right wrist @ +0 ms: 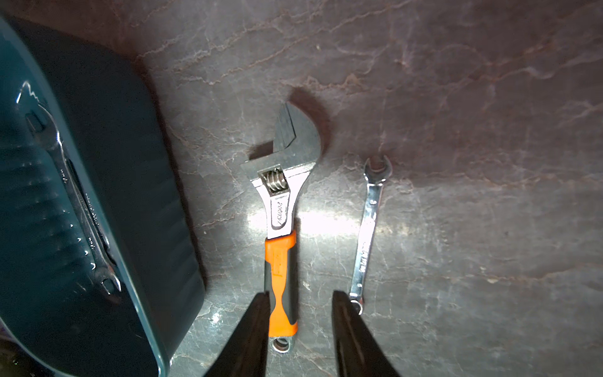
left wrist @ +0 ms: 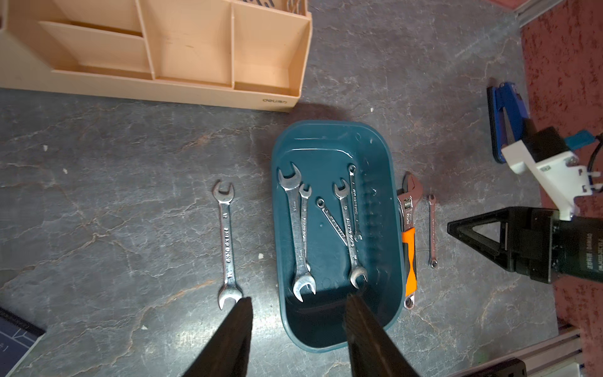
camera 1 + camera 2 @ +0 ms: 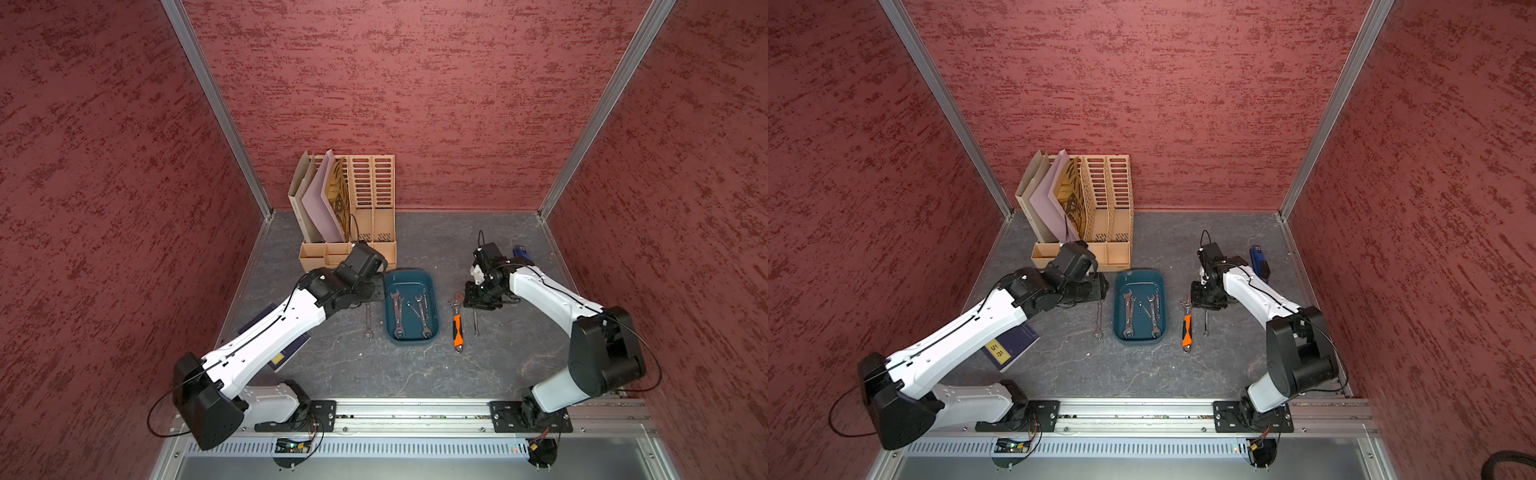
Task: Take out the wrench from the storage box
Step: Pick up the wrench from the storage box.
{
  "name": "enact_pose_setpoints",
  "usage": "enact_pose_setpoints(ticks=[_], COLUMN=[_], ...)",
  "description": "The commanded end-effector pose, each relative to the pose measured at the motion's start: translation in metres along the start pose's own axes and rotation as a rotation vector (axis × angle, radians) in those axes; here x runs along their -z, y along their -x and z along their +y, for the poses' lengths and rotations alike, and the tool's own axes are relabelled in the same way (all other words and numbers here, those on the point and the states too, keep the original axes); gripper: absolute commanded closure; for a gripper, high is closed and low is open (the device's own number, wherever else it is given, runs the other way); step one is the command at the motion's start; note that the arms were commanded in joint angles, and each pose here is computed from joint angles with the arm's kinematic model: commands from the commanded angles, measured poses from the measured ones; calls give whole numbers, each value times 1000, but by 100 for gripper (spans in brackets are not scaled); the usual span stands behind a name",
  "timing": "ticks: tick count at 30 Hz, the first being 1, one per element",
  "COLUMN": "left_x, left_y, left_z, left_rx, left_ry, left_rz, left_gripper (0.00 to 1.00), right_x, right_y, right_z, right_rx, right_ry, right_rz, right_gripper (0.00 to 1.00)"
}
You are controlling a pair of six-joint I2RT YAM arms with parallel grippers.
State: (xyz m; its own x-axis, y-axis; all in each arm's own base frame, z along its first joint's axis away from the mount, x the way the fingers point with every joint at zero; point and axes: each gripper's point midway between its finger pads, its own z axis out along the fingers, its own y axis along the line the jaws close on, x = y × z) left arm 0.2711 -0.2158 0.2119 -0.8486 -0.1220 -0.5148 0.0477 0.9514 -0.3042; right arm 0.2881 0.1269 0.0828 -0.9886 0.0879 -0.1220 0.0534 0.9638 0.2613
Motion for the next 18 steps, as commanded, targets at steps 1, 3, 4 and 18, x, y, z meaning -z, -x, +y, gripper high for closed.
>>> enact_pose_setpoints(ticks=[1,3,4,18], left_x=[-9,-19,-25,-120], left_y=[0,-4,-8,-39], left_z=[-14,-24,-25,-34], left_rx=[-25,-40,-35,-20], left_ry=[40,61,90,188], left_rz=[9,39,62,270], left_gripper=[51,51,51,50], right_x=[10,11,11,1], right_y=[1,0,-1,-7], right_z=[9,10,10,19], right_rx=[12,12,11,8], right_ry=[34,37,38,75], right_rz=[-20,-23,-23,-6], right_gripper=[63,63,63,64])
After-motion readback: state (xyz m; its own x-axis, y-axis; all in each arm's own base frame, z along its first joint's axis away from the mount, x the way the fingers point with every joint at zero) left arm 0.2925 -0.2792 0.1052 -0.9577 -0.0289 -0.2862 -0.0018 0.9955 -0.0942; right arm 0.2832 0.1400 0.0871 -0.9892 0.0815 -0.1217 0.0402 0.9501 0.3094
